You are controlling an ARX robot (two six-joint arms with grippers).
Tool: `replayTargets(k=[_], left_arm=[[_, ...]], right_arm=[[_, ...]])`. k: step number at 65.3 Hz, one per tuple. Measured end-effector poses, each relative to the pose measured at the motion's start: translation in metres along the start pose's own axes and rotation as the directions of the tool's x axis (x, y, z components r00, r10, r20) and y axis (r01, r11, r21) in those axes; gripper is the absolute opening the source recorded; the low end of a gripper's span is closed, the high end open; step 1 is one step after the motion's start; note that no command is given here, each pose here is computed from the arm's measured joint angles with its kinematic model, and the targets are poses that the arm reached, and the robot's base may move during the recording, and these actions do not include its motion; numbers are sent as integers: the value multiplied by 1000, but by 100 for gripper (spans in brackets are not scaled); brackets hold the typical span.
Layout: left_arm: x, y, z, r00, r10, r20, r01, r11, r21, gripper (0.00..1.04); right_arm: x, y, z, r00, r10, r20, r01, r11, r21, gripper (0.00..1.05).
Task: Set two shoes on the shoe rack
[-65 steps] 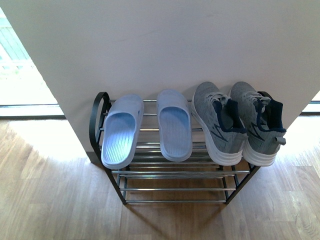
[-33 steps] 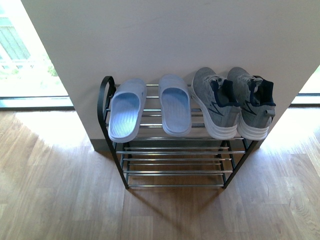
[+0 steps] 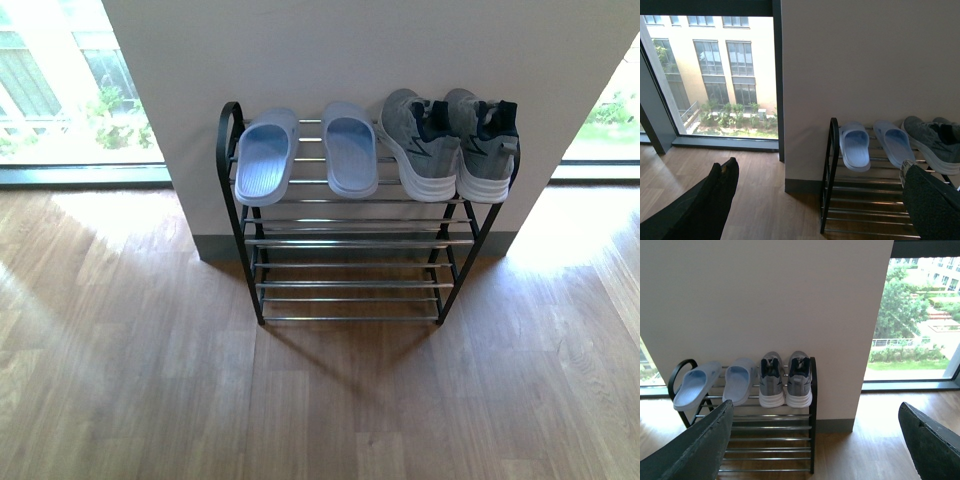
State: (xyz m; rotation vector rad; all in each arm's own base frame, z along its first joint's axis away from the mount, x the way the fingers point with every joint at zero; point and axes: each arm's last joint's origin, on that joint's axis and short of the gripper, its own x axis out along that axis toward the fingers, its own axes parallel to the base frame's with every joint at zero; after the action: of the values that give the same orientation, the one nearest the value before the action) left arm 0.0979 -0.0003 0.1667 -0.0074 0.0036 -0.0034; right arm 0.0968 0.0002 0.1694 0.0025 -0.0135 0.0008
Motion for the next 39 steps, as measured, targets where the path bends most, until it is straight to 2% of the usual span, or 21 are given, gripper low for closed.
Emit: replayTargets(k=[39], left_arm=[[0, 0, 0, 1000, 0, 0, 0, 1000, 0, 95]], right_arm=[[0, 0, 0, 1000, 0, 0, 0, 1000, 0, 96]])
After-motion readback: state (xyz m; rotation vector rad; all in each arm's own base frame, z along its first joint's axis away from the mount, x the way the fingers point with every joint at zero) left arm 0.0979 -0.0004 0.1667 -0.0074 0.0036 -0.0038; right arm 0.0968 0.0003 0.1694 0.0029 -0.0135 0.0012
